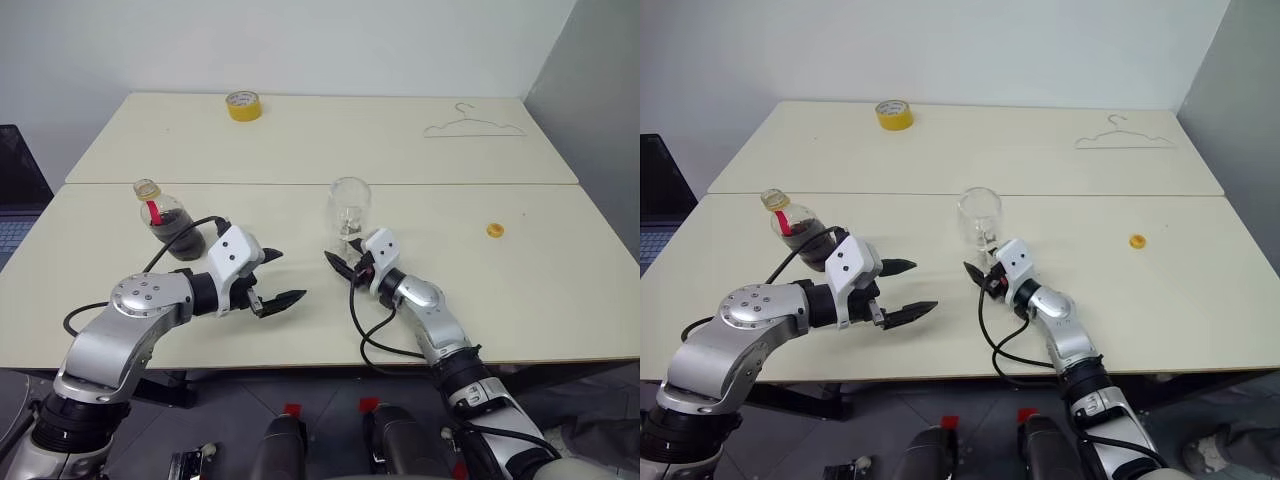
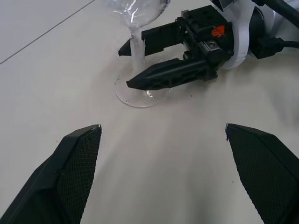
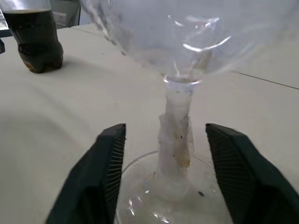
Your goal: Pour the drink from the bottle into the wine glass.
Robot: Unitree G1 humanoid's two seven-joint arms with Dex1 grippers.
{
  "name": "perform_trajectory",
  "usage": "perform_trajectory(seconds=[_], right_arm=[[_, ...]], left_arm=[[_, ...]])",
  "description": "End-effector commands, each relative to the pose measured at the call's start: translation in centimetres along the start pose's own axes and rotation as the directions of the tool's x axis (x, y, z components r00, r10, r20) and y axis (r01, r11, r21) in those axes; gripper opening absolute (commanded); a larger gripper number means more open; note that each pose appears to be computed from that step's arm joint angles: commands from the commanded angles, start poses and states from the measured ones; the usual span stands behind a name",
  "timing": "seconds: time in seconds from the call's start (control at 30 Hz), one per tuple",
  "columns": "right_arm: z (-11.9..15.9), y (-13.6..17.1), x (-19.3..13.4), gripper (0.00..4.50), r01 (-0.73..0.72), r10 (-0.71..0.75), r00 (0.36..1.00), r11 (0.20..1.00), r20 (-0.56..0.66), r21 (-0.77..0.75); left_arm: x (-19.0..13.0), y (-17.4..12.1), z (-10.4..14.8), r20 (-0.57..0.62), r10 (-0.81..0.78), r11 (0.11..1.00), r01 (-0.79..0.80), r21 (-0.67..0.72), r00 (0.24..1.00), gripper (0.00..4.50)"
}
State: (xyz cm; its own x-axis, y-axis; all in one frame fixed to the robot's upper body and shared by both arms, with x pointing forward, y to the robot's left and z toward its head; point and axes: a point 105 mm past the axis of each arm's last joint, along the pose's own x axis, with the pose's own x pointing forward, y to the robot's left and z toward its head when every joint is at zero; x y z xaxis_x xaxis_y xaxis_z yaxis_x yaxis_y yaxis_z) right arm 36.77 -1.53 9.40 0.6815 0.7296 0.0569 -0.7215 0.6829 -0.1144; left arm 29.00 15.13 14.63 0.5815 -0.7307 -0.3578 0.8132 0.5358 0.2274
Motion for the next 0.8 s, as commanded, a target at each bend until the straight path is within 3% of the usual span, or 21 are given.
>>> perform_trajectory(seconds=[0.03, 0.27, 0.43, 0.6, 0.8], right_arm=[[1.5, -0.4, 0.0, 4.40, -0.002, 0.003, 0.999, 1.000, 0.051, -0.013], [2.0, -0.9, -0.7, 4.46, -0.033, 0.035, 0.998, 0.999, 0.049, -0.030], [3.3, -1.9, -3.0, 4.46, -0.105, 0.106, 0.994, 0.989, 0.007, -0.100], [4.4, -3.7, -6.8, 4.46, -0.233, 0.200, 0.965, 0.951, -0.167, -0.204], [6.1, -7.1, -12.3, 4.46, -0.359, 0.261, 0.878, 0.913, -0.401, -0.192]], left_arm=[[-0.4, 0.4, 1.1, 0.030, 0.021, 0.999, -0.023, 0.044, 0.999, 4.50], [-1.0, 1.1, 1.1, 0.031, 0.044, 0.998, -0.045, 0.041, 0.999, 4.50], [-3.3, 2.1, 2.1, 0.099, 0.095, 0.996, -0.095, -0.006, 0.991, 4.50], [-7.3, 2.5, 1.7, 0.102, 0.118, 0.990, -0.109, -0.084, 0.988, 4.50], [-11.5, 3.4, -0.3, 0.026, 0.217, 0.967, -0.212, -0.140, 0.976, 4.50]])
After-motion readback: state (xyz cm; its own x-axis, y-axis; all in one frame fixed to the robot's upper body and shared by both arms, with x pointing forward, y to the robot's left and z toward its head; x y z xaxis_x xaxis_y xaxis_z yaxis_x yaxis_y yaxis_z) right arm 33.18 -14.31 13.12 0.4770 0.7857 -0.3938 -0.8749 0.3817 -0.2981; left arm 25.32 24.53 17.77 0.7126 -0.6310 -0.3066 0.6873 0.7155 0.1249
